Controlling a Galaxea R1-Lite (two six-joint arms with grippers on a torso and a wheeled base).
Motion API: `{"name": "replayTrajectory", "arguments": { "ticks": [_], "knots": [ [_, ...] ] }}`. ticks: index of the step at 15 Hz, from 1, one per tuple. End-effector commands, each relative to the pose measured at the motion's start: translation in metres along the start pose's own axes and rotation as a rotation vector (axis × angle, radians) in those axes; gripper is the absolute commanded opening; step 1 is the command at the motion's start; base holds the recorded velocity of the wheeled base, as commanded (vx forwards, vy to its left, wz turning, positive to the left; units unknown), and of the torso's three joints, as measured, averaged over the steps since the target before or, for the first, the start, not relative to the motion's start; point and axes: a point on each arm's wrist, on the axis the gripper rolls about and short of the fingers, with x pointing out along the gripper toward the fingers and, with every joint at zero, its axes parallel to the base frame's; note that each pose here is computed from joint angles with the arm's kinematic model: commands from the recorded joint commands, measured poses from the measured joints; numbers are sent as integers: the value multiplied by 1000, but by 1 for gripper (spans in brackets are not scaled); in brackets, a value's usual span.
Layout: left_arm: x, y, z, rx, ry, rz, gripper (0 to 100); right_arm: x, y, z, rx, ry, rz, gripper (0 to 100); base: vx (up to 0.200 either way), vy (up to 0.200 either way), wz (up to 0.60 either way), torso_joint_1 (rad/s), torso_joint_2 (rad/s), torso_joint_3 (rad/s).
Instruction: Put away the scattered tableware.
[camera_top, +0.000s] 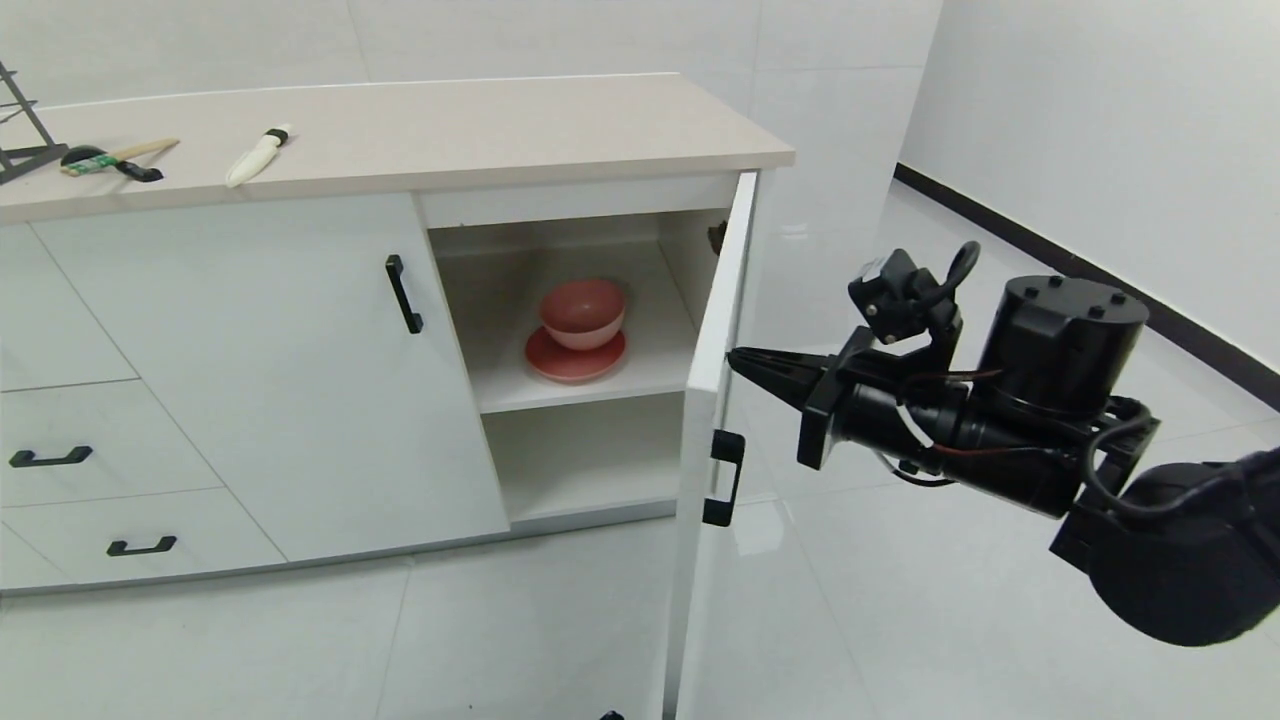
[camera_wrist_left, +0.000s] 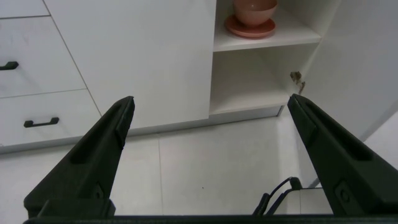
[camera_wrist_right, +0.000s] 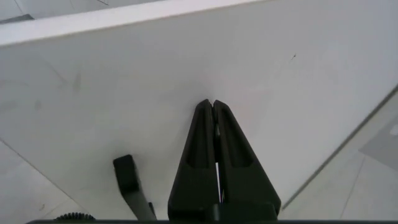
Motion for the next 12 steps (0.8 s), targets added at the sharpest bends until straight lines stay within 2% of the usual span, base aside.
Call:
{"name": "replayTrajectory", "arguments": {
  "ticks": [1, 3, 12],
  "knots": [
    [0, 0, 0, 0, 0, 1, 100, 22, 0, -11, 1, 3, 21, 0, 0, 0, 0, 0, 0, 0],
    [0, 0, 0, 0, 0, 1, 100, 38, -3, -11, -10, -33, 24, 0, 0, 0, 0, 0, 0, 0],
    [0, 0, 0, -2, 0, 1, 100, 96, -19, -28, -28, -84, 25, 0, 0, 0, 0, 0, 0, 0]
  ]
}}
